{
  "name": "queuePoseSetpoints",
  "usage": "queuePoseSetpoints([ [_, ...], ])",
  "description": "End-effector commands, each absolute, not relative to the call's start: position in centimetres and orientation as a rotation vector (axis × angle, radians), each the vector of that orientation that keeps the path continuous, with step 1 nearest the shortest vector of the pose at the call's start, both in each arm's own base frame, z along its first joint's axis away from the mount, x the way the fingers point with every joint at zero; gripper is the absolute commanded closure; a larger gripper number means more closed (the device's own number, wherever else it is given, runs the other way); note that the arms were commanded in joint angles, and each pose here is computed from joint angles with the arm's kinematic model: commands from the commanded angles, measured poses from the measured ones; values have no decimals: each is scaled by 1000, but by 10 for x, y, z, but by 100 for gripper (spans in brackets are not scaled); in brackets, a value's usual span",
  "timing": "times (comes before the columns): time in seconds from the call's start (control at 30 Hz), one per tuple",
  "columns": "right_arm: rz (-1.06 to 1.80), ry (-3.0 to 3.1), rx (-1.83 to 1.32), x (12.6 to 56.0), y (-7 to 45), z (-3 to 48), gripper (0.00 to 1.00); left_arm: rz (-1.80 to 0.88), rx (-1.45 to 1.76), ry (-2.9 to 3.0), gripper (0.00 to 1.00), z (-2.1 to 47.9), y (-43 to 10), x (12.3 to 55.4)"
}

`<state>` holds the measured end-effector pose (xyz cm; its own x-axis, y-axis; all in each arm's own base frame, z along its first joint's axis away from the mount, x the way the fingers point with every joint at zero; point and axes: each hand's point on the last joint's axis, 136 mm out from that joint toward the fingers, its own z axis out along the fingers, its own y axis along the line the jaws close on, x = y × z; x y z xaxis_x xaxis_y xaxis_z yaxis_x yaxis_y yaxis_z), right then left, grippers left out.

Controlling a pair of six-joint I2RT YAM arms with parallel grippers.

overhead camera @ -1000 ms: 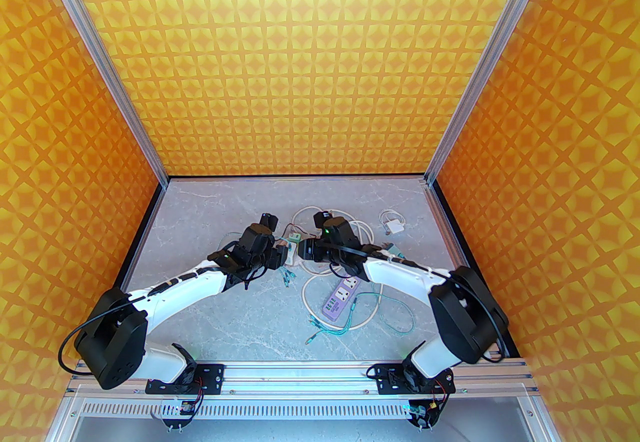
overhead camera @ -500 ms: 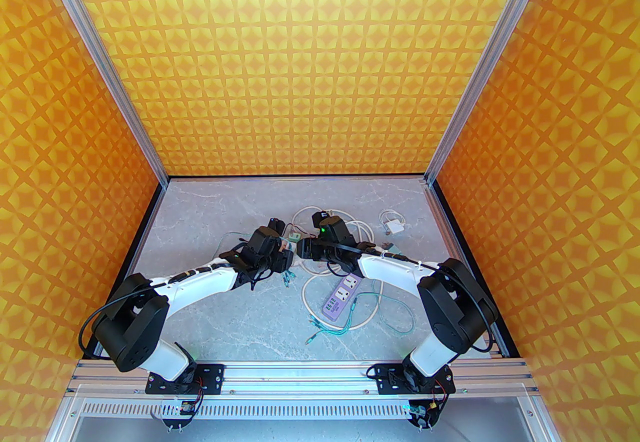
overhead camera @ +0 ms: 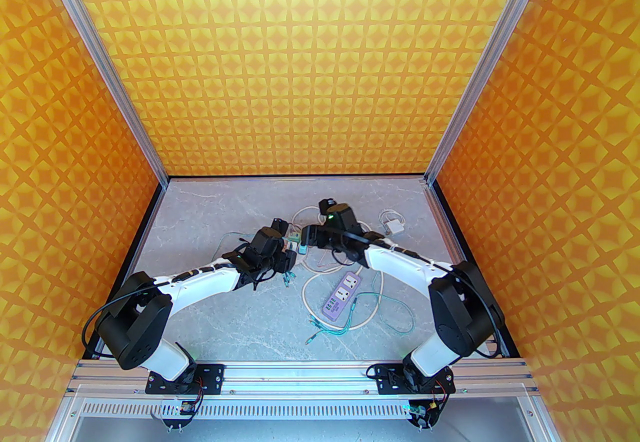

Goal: Pull the plug off the socket

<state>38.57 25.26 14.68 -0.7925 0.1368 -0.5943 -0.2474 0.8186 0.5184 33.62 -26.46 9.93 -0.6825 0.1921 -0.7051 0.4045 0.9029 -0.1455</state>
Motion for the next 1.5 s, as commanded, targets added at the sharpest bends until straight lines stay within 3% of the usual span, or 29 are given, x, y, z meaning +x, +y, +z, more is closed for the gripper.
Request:
queuePoseSetpoints([
  [0.0, 845, 2350, -147, 386, 252, 165, 42, -387, 476, 2328, 37, 99, -276, 337],
  [0.63, 887, 2545, -203, 382, 261, 95, 45, -346, 469, 2351, 41, 88, -270, 349],
  [1.13, 954, 2368, -221, 378, 260, 151, 37, -337, 477, 2359, 41, 87, -267, 346],
  [1.47, 897, 2504, -225, 388, 263, 108, 42, -334, 490, 2355, 41, 89, -266, 345],
])
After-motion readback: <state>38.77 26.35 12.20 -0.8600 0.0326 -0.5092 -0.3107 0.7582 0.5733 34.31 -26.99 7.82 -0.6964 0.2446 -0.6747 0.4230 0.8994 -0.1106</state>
